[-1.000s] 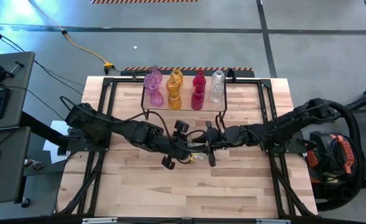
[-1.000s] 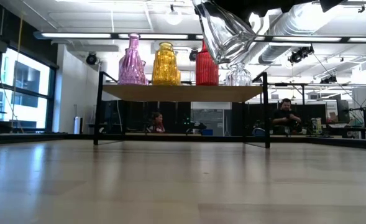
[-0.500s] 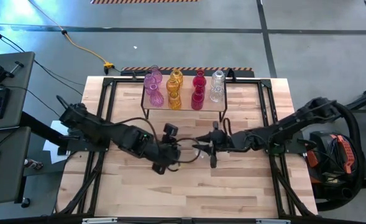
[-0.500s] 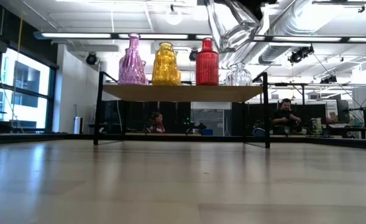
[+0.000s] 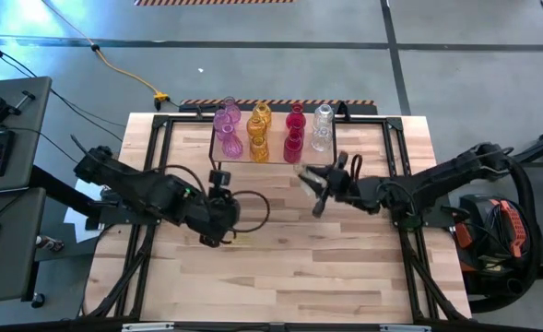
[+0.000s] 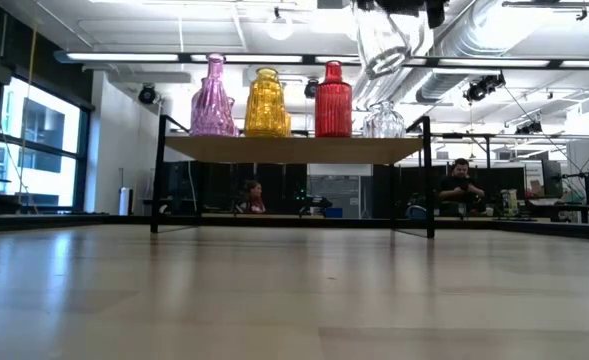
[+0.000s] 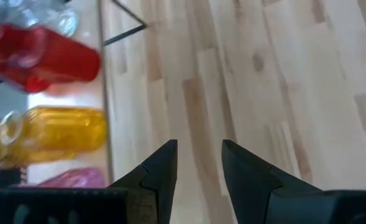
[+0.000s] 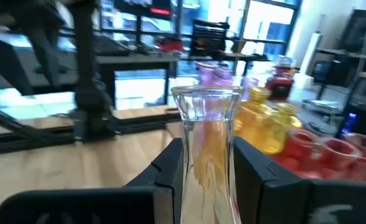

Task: Sort vases onto shelf
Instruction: Put the transparent vase on the shelf aligned with the other transparent vases

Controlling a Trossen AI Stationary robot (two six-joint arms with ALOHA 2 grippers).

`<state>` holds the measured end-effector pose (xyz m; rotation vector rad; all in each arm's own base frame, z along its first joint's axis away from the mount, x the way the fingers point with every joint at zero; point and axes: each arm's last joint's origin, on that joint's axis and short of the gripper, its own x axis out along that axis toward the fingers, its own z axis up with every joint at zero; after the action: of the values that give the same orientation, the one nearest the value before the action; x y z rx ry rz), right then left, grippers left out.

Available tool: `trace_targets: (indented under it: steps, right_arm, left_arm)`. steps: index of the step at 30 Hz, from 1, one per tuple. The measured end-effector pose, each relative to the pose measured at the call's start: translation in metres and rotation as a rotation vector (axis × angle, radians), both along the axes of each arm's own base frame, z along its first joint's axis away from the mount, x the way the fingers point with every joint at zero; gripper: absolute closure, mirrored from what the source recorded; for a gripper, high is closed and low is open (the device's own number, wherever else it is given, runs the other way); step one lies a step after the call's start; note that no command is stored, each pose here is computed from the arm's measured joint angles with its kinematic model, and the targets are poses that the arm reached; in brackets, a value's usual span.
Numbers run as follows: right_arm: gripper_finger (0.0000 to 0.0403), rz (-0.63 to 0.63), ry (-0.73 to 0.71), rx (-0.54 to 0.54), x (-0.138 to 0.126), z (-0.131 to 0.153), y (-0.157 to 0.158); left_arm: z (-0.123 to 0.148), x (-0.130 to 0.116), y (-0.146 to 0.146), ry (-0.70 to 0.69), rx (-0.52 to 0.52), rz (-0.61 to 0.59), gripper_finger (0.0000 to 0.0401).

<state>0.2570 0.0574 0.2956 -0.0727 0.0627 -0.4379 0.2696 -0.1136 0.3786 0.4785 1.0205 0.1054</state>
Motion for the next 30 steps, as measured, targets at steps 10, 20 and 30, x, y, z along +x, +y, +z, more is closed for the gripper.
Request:
trace_targets:
  steps: [10, 20, 30]
  right_arm:
    - [0.0333, -0.062, -0.080, 0.014, -0.010, -0.027, -0.031]
    - [0.0333, -0.030, -0.280, 0.077, -0.070, -0.064, -0.052]
    - [0.0333, -0.016, -0.224, -0.020, -0.067, -0.068, -0.056]
  left_arm:
    - [0.032, -0.043, 0.020, -0.106, -0.051, 0.092, 0.0284]
    - [0.052, -0.075, 0.021, -0.207, -0.084, 0.072, 0.0284]
    - [0.055, -0.080, 0.022, -0.249, -0.042, 0.088, 0.0284]
